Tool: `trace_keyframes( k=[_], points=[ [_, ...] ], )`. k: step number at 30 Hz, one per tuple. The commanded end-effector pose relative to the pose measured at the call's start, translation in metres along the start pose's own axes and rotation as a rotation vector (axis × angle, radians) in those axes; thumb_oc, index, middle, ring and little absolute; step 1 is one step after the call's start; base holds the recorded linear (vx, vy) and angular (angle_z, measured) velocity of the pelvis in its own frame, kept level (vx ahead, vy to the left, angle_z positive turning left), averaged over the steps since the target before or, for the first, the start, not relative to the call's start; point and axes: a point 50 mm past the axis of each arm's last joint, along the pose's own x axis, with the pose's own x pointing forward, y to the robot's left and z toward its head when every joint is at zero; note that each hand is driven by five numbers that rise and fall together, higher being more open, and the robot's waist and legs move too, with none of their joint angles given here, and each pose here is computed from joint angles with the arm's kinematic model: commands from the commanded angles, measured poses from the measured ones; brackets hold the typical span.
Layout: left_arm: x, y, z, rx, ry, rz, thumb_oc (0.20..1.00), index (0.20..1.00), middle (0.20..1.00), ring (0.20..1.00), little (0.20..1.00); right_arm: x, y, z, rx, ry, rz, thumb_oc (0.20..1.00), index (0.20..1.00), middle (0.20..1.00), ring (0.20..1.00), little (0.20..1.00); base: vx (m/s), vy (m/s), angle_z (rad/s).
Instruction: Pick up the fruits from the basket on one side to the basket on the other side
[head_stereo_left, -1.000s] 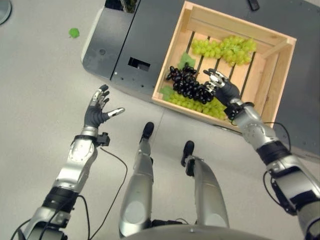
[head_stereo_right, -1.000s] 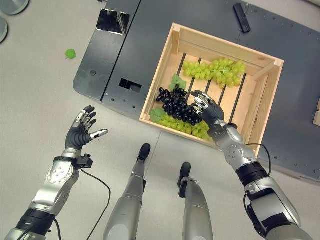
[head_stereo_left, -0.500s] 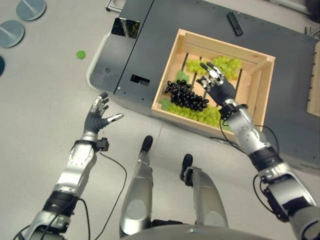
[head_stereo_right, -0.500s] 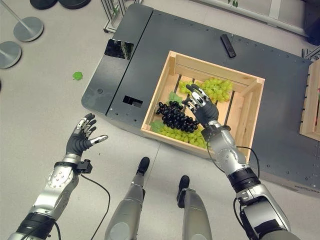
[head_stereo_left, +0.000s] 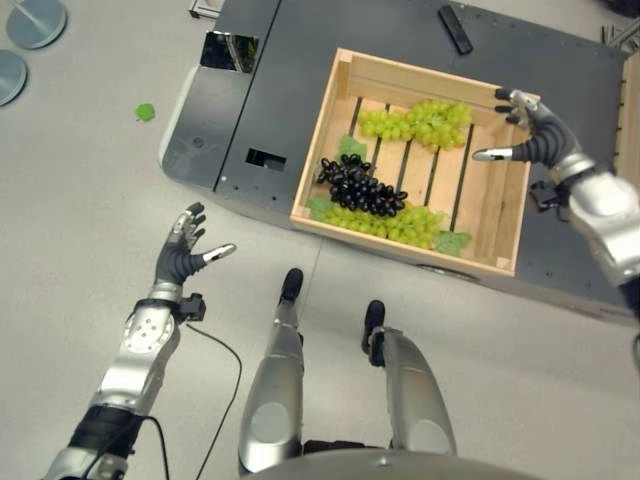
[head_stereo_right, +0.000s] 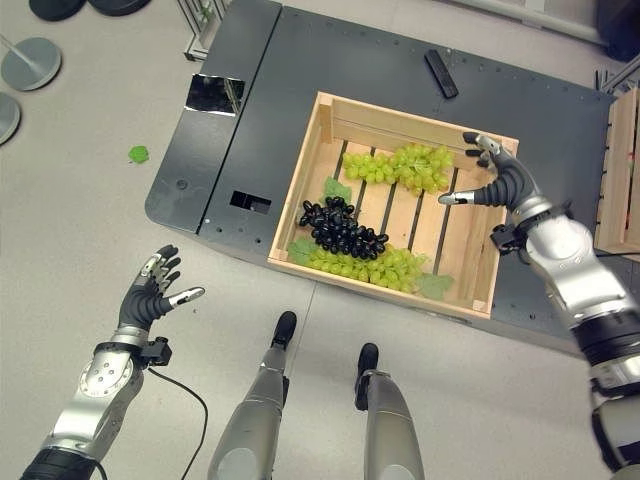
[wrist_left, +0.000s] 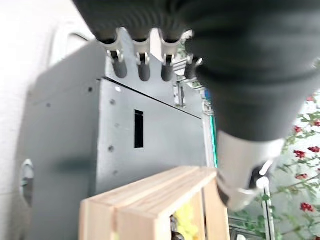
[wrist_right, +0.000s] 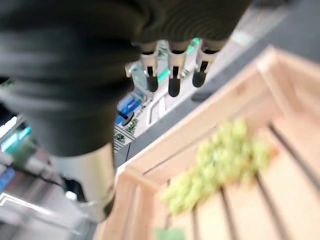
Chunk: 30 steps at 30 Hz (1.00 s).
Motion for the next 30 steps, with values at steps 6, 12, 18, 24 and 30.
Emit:
trace_keyframes(
  k=[6,12,18,24,30],
  points=[
    [0.005,0.004,0.021,0.008,-0.11,0.042,1.0,1.0,1.0,1.0,1.0,0.033,-0.002,0.029,-0.337,-0.033,-0.036,1.0,1.0,1.0,1.0,1.0,0.0,0.0,-0.01],
    [0.012,-0.002,0.027,0.008,-0.129,0.042,1.0,1.0,1.0,1.0,1.0,0.056,0.016,0.037,-0.355,0.002,0.017,1.0,1.0,1.0,1.0,1.0,0.0,0.003,-0.02],
    [0.017,-0.005,0.03,-0.009,-0.138,0.058,1.0,1.0,1.0,1.0,1.0,0.068,0.032,0.045,-0.348,0.006,0.074,1.0,1.0,1.0,1.0,1.0,0.0,0.0,-0.01],
    [0.022,-0.009,0.037,-0.015,-0.167,0.072,1.0,1.0,1.0,1.0,1.0,0.075,0.055,0.049,-0.289,0.027,0.13,1.0,1.0,1.0,1.0,1.0,0.0,0.0,0.0],
    [0.025,-0.011,0.041,-0.028,-0.181,0.079,1.0,1.0,1.0,1.0,1.0,0.079,0.06,0.049,-0.252,0.052,0.115,1.0,1.0,1.0,1.0,1.0,0.0,0.0,-0.03]
  ],
)
